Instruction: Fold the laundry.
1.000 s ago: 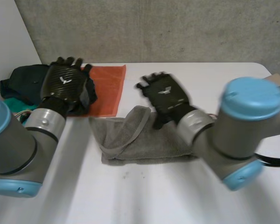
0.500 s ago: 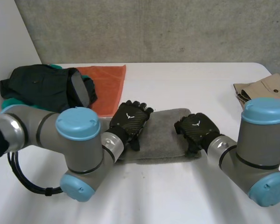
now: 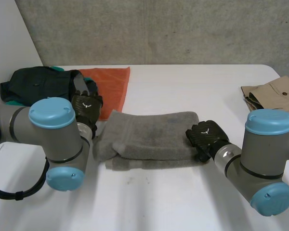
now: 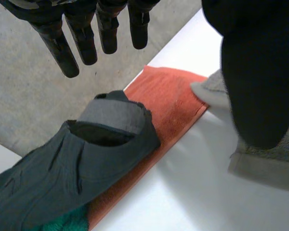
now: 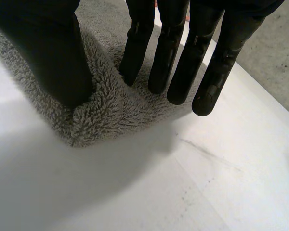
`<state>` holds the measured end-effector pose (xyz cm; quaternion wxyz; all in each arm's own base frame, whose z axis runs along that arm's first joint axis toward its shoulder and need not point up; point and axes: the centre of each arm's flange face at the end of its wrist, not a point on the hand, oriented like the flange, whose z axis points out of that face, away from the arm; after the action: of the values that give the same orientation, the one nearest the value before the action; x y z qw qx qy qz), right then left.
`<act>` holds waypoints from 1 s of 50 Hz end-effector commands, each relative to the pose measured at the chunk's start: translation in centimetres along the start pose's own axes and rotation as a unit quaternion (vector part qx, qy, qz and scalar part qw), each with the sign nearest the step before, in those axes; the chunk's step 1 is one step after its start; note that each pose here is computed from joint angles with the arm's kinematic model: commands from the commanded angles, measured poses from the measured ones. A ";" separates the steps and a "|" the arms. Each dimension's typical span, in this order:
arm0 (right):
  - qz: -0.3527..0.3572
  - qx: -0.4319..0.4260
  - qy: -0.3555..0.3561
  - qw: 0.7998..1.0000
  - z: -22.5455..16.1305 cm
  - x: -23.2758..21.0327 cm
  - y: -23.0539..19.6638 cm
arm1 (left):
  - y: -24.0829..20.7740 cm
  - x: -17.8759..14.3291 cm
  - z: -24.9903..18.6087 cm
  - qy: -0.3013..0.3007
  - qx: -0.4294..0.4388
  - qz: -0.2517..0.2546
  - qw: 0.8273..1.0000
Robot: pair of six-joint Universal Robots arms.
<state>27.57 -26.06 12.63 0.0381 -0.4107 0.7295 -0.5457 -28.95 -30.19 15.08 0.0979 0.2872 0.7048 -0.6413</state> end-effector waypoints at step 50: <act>-0.064 0.212 -0.101 0.970 -2.1 -9.8 -9.4 | -5.7 -4.5 -7.0 -0.003 0.086 -0.102 0.991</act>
<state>39.32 -16.06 15.15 0.1278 -0.6381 0.4161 -0.6351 -26.41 -24.18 22.66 0.0242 0.2370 0.6760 -0.6974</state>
